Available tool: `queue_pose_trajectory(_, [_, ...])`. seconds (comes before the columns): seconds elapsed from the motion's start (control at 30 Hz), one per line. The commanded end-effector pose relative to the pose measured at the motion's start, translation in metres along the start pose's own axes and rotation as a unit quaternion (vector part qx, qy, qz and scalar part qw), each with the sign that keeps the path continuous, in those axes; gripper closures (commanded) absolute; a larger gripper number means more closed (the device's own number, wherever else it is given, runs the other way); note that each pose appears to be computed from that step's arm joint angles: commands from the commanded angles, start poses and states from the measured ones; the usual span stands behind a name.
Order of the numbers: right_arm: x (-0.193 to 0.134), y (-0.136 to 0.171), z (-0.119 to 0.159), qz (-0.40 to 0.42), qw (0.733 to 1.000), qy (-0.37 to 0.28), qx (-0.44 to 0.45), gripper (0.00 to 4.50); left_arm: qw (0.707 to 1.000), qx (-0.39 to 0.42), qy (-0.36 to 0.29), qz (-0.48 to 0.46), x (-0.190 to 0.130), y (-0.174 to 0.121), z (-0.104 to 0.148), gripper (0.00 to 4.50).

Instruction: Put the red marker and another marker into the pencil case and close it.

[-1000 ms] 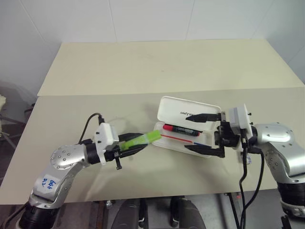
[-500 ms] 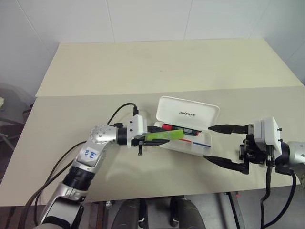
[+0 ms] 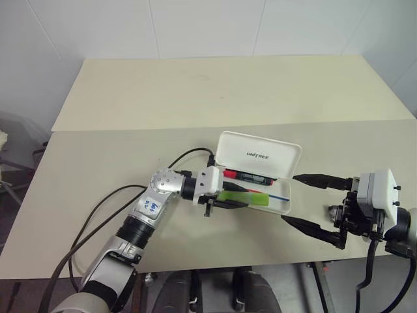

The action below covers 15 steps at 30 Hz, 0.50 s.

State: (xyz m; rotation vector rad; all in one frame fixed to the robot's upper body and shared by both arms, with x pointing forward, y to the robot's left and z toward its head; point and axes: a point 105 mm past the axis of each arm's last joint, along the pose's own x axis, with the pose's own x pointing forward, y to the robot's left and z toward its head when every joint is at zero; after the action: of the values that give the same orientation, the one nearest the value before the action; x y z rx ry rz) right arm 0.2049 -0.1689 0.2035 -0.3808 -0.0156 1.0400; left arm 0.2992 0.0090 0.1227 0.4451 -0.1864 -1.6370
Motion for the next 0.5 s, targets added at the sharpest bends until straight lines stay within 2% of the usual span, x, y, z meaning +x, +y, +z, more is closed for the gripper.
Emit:
queue_pose_trajectory(0.03, [-0.002, 0.002, 0.011, -0.016, 1.000, -0.014, -0.018, 0.00, 1.000, 0.026, 0.000, 0.008, 0.003, 0.009, 0.003, 3.37])
queue_pose_trajectory(0.5, [0.004, 0.003, 0.012, -0.030, 0.999, -0.027, -0.014, 0.00, 0.999, 0.035, -0.017, 0.017, -0.001, 0.025, 0.019, 3.37])
